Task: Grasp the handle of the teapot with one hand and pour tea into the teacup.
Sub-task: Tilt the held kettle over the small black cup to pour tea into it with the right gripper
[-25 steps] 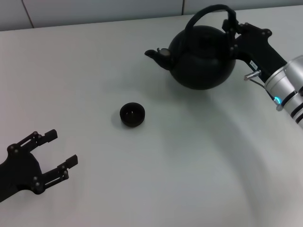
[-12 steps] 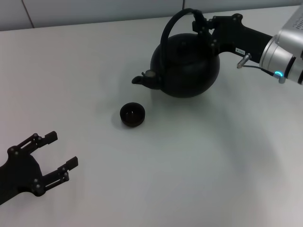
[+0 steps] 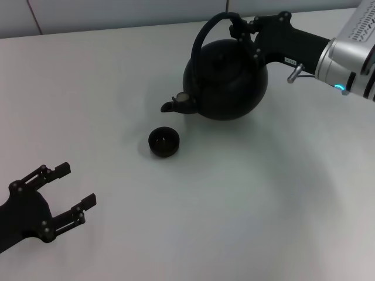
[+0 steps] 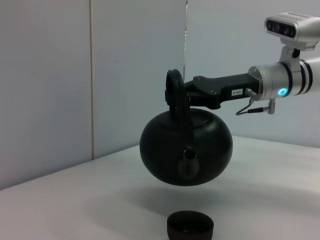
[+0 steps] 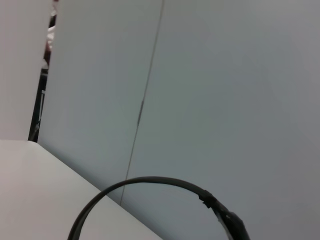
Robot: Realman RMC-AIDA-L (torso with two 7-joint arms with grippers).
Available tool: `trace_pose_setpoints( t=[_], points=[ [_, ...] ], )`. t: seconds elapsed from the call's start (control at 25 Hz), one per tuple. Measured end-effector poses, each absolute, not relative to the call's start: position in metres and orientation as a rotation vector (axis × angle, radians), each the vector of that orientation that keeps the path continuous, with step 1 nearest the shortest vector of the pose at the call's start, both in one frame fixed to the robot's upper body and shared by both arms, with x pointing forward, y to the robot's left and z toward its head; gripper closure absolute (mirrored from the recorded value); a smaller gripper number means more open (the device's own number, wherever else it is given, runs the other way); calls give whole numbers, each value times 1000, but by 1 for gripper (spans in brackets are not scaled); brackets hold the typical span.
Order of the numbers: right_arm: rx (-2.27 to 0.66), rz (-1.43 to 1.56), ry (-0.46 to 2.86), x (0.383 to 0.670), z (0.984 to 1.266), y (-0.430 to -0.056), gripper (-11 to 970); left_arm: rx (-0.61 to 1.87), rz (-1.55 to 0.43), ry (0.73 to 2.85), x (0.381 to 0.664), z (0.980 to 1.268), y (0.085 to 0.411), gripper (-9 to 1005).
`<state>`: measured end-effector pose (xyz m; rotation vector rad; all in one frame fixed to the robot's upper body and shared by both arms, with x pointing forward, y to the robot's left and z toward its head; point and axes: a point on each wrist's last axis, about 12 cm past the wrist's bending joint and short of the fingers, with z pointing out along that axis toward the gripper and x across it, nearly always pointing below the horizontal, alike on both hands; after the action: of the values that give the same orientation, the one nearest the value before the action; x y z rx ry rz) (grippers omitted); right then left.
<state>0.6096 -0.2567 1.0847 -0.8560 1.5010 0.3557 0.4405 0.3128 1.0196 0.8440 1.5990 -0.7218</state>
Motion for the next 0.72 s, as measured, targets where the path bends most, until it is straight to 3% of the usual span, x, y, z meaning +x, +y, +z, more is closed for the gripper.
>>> trace_pose_setpoints(
  t=[0.72],
  points=[
    [-1101, 210, 1354, 620, 1098, -245, 821, 846, -723, 1596, 442, 1020, 312, 198]
  ],
)
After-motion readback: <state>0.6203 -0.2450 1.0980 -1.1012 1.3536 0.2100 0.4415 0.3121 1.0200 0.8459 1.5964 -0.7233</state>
